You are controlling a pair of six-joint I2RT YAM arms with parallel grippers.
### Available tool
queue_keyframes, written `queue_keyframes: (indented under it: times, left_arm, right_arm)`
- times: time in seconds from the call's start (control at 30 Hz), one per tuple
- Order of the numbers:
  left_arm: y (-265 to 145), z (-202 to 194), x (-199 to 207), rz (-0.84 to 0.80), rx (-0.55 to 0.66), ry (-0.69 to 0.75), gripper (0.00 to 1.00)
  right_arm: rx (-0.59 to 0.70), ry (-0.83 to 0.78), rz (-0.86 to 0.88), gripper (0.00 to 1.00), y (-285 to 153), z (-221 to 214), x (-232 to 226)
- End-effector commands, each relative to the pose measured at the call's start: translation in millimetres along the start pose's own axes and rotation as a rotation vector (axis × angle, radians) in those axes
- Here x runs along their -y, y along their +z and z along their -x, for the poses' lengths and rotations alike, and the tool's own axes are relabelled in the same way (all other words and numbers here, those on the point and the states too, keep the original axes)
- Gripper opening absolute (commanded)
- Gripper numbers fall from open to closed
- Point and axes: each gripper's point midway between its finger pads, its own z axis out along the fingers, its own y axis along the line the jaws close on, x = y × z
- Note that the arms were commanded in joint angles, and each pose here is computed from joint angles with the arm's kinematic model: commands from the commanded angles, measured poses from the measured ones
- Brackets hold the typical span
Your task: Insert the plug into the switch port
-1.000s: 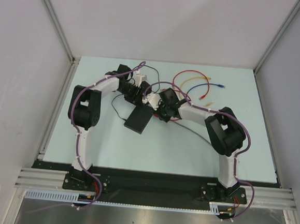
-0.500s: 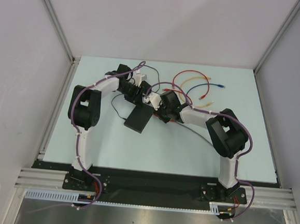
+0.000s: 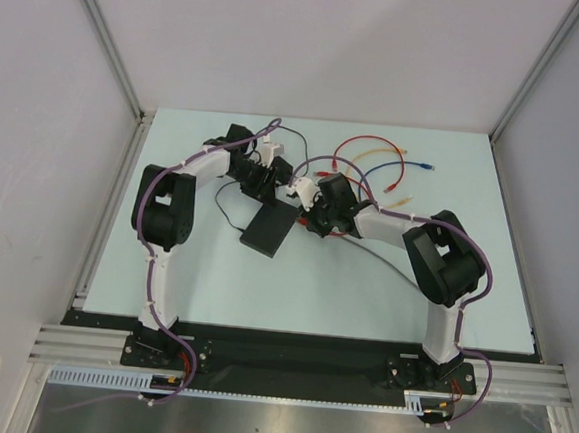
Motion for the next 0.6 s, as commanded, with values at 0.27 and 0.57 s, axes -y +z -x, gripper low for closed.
queue_keyframes:
  times: [0.27,0.57]
  left_arm:
    - [18.6,-13.5,51.0,-0.181,-0.063,-0.031,0.48]
    - [18.7,-15.9,51.5,-0.180,-0.064,-0.040,0.48]
  right_arm:
    - [0.265,-0.113,-0.042,0.00,4.5,69.8,-8.5]
    - [0.165,-0.074,0.013,0.17,20.3,54.6,-16.0]
